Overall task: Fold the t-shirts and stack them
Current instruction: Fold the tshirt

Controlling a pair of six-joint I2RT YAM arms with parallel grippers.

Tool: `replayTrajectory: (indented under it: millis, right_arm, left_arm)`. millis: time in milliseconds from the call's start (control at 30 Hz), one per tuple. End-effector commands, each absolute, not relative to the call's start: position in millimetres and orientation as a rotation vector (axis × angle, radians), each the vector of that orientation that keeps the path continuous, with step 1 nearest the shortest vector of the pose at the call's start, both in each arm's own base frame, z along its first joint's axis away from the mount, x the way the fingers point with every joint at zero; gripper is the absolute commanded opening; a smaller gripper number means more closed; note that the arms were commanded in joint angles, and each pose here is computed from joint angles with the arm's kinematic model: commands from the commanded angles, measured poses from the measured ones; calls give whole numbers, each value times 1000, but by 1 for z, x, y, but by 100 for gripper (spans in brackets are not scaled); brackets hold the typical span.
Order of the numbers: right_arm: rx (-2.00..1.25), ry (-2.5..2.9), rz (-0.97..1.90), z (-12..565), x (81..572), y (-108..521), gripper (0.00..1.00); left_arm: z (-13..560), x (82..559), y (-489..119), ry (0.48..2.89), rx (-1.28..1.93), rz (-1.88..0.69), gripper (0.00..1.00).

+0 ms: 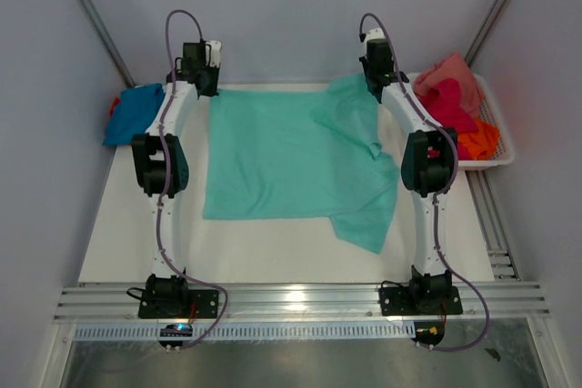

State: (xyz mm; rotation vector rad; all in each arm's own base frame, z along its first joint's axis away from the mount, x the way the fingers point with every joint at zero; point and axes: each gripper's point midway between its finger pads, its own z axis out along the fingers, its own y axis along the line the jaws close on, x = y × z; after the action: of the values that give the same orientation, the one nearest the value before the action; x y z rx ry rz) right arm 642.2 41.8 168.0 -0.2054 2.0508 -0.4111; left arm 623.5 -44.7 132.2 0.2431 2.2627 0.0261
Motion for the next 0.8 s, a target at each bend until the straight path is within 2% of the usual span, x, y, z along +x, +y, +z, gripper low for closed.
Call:
replayTrajectory:
  millis: [0,467,767]
  right_arm:
    - [-148,1906,-443,197,663,39,3]
    - [-149,1794,-564,200,691,37,3]
    - [-70,1685,-615,247,692,26,3]
  left_arm:
    - [148,631,-48,2207,219,-7,0]
    - [142,633,-51,2209,210,-22,0]
    - [134,638,-58,2209,210,-68,0]
